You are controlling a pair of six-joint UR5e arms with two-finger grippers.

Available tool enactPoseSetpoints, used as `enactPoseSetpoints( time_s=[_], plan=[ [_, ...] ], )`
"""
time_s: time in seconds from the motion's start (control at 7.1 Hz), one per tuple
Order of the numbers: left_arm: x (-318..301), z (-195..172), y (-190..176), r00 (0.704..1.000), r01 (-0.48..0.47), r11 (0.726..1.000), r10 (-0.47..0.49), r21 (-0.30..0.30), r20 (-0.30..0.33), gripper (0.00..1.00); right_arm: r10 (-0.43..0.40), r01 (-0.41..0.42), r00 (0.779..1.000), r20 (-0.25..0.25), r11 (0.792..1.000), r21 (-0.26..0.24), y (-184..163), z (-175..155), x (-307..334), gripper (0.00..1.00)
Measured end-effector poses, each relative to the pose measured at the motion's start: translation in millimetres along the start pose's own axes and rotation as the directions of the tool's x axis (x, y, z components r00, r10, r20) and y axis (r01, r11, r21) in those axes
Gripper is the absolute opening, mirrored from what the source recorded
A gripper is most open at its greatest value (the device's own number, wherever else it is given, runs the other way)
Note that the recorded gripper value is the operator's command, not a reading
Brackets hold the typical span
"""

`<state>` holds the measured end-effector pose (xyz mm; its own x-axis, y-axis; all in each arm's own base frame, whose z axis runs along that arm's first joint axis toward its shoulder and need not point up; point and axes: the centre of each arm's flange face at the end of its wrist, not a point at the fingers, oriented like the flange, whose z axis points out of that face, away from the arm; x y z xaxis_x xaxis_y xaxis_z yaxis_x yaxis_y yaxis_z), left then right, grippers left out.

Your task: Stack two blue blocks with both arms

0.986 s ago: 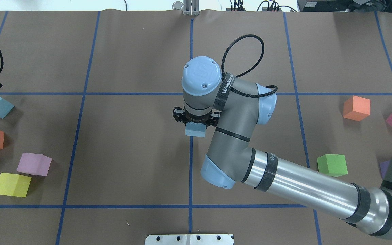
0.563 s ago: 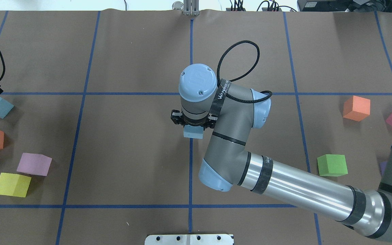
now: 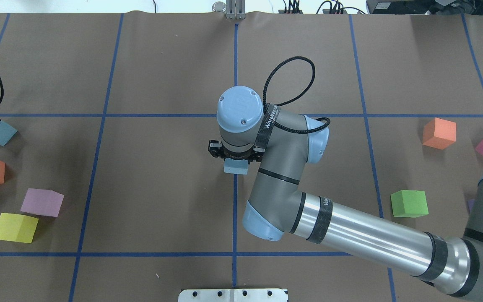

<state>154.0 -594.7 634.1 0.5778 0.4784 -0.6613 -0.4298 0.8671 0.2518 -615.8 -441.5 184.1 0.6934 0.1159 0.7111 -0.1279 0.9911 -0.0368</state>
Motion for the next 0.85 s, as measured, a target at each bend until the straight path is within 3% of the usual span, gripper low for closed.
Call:
enactPoseSetpoints(
  time_s=[0.28, 0.85],
  plan=[
    [8.3, -2.1, -1.4, 0.997, 0.048, 0.999, -0.047, 0.011, -0.056, 0.98, 0.0, 0.0, 1.0, 0.001, 1.0, -0.001, 1.6, 0.6, -0.6, 0.62],
    [1.0, 8.1, 11.7, 0.997, 0.051, 0.998, -0.05, 0.022, -0.06, 0.98, -0.006, 0.006, 1.0, -0.008, 1.0, 0.003, 8.6, 6.5, -2.8, 0.62]
  ],
)
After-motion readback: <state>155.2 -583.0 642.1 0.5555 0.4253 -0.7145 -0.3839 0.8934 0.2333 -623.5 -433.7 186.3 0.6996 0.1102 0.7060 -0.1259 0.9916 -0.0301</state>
